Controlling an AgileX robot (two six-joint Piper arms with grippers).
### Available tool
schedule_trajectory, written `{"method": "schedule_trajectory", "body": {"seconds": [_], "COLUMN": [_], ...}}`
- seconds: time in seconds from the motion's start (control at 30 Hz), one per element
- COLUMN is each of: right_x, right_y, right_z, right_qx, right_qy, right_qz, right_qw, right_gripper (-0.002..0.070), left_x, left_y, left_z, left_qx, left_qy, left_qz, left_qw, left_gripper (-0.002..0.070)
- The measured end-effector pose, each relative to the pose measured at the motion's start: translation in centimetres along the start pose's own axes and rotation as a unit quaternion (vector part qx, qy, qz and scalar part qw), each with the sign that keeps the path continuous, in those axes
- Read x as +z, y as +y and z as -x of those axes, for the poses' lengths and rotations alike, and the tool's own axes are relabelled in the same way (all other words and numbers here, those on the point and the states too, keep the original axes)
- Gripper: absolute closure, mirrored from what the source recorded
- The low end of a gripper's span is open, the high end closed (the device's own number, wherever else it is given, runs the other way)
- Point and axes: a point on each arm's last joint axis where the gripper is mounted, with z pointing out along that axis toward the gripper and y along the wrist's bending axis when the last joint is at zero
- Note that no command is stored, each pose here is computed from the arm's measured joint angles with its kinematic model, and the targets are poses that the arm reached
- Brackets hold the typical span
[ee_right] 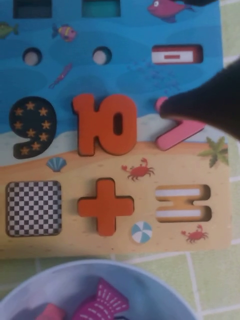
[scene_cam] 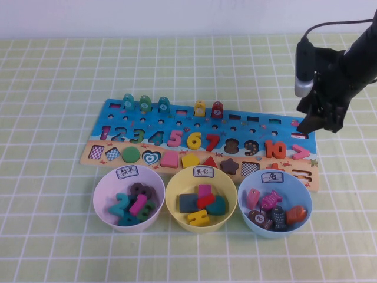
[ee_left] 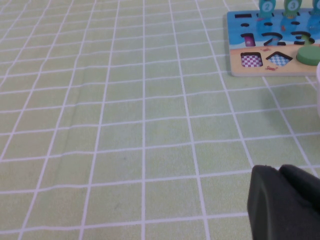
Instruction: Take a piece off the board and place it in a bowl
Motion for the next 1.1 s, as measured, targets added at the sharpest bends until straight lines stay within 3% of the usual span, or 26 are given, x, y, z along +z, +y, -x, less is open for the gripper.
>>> {"method": "schedule_trajectory", "body": {"seconds": [0.27, 1.1], "right_x": [2.4, 3.7], "right_y": [-0.3, 0.0], "right_z": [-1.0, -0.9], "right_qx": [-0.001, -0.003], "right_qy": [0.021, 0.061], "right_qz": [0.024, 0.032], "right_qw": [0.999, 0.998], "right_gripper": [0.0304, 0.0341], "left_x": [0.0, 0.0], "left_y": [0.0, 0.0], "left_z": [0.0, 0.0], "left_qx": [0.000, 0.000], "left_qy": [0.000, 0.000], "left_qz": [0.000, 0.000], "left_qw": [1.000, 1.000], "left_gripper": [0.0680, 0.0680]}}
